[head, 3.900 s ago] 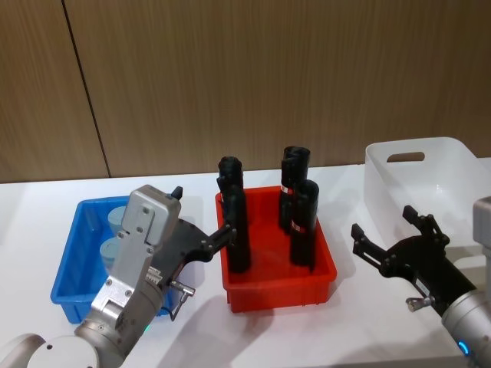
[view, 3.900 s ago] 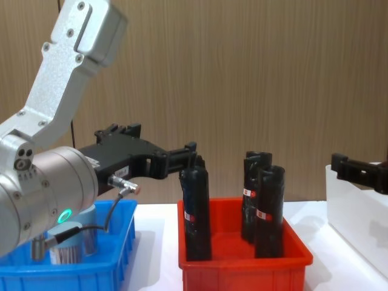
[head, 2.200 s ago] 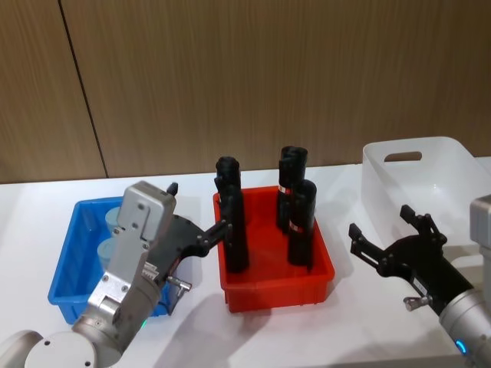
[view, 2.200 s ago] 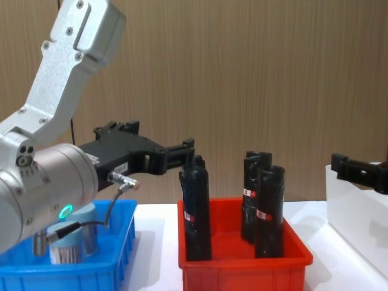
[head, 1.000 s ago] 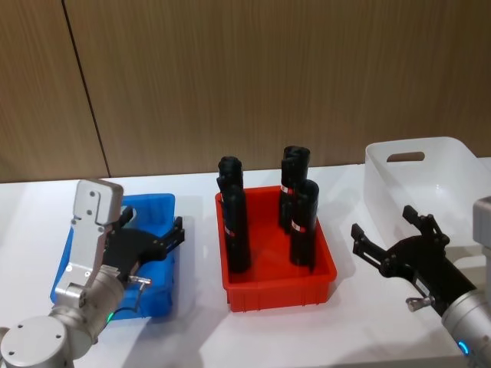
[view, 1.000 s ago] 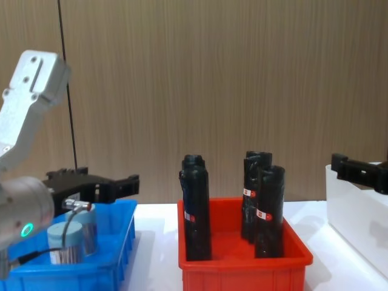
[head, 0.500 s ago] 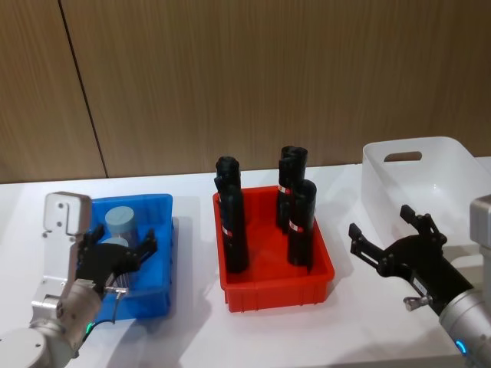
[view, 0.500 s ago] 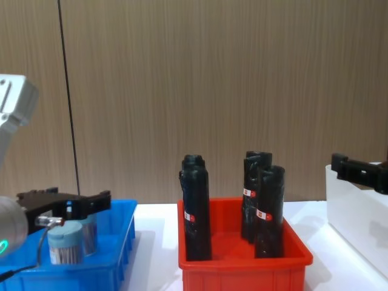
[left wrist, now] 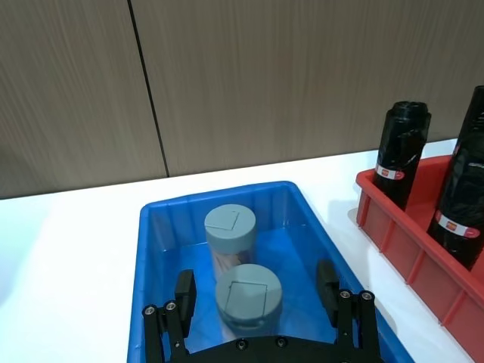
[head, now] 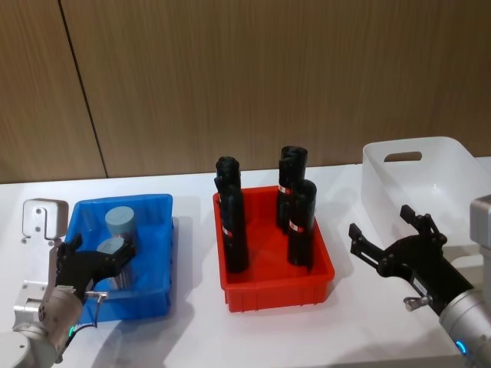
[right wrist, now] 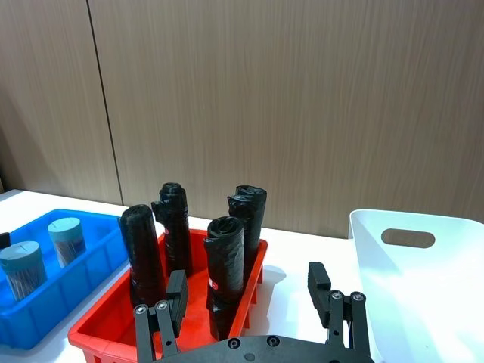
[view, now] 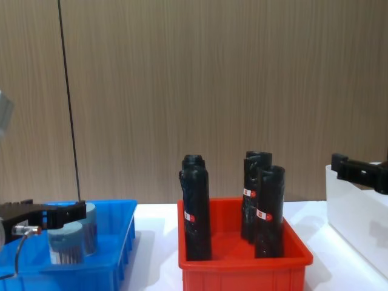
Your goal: Pick the cotton swabs from the blue box and place them into the white box.
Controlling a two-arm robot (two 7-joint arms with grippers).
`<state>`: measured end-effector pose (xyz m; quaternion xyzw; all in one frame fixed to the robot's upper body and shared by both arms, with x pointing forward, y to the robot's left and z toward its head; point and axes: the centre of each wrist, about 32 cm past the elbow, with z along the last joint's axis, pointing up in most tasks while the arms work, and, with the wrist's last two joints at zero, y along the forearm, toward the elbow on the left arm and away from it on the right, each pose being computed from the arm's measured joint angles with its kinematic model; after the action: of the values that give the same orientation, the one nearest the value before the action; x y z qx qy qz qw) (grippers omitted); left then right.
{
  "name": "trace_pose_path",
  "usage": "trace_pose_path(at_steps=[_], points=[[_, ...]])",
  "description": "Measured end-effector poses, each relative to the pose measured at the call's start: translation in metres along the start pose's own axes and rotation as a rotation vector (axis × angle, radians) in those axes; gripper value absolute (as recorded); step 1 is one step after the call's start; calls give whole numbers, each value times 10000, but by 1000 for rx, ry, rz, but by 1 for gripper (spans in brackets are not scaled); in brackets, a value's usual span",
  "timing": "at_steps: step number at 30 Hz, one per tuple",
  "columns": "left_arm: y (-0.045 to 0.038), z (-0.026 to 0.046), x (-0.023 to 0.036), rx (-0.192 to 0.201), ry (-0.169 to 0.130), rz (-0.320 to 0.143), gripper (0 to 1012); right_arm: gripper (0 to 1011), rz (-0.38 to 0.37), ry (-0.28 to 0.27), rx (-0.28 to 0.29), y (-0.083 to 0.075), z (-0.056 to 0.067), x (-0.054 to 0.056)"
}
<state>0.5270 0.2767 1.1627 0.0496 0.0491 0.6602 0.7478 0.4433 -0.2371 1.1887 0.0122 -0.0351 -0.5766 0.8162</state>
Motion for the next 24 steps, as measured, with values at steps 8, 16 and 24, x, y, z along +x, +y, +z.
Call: trace_pose_path(at_steps=[8,16,24], points=[[-76,-20,77,22,1,-5,1004,1002,0,0,0,0,0,0],[-171,-41,144,47,-6,-15,1004,1002,0,0,0,0,0,0],[-270,-67,206,72,-13,-31,1004,1002,0,0,0,0,0,0]])
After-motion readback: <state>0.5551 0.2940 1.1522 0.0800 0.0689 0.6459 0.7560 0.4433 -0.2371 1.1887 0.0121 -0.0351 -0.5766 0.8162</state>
